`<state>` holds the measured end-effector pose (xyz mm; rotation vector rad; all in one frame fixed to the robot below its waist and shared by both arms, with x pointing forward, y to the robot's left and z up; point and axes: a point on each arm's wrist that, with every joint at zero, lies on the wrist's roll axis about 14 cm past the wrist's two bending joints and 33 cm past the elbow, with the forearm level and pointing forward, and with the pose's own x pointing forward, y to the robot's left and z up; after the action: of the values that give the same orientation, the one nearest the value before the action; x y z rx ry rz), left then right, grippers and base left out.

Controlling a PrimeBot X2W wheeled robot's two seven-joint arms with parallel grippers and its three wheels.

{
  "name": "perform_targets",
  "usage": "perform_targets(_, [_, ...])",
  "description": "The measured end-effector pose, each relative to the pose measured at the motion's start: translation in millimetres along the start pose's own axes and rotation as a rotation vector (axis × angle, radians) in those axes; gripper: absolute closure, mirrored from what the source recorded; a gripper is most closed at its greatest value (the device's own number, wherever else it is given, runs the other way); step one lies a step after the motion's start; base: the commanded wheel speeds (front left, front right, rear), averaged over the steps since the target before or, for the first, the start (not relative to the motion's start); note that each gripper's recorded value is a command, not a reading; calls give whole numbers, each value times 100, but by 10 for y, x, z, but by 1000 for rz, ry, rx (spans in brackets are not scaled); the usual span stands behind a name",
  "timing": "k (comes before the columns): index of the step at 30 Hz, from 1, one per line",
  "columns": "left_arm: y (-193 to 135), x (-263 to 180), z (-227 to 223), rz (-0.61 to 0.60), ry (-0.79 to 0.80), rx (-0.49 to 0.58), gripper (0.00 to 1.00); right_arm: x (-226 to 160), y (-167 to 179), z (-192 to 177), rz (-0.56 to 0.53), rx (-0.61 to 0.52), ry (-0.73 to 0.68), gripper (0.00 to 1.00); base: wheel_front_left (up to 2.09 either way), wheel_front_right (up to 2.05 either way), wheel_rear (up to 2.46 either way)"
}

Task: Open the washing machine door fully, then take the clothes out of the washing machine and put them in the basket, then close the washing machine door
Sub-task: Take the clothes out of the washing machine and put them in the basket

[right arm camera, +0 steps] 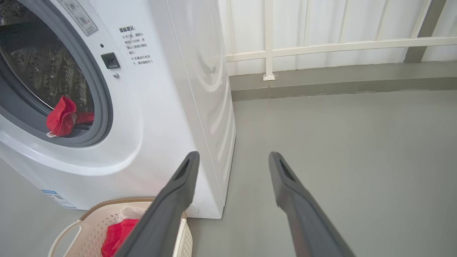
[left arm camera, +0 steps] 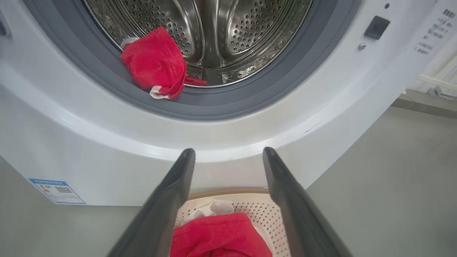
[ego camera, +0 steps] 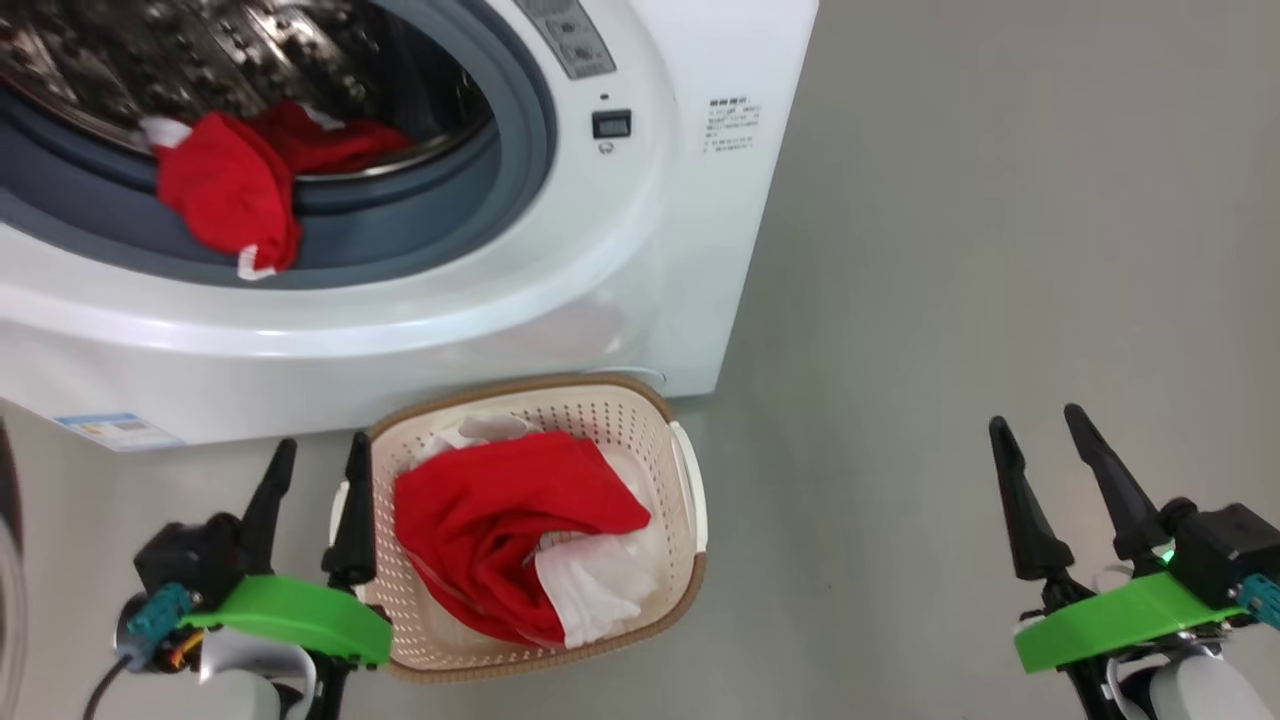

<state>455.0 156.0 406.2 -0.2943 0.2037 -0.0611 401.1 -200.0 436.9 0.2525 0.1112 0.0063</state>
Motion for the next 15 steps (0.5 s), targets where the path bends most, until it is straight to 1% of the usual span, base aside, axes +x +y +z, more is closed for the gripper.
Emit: perform_targets(15, [22, -532, 456, 7, -143, 65, 0, -327, 29, 116, 12, -7, -26, 0, 0, 0, 0])
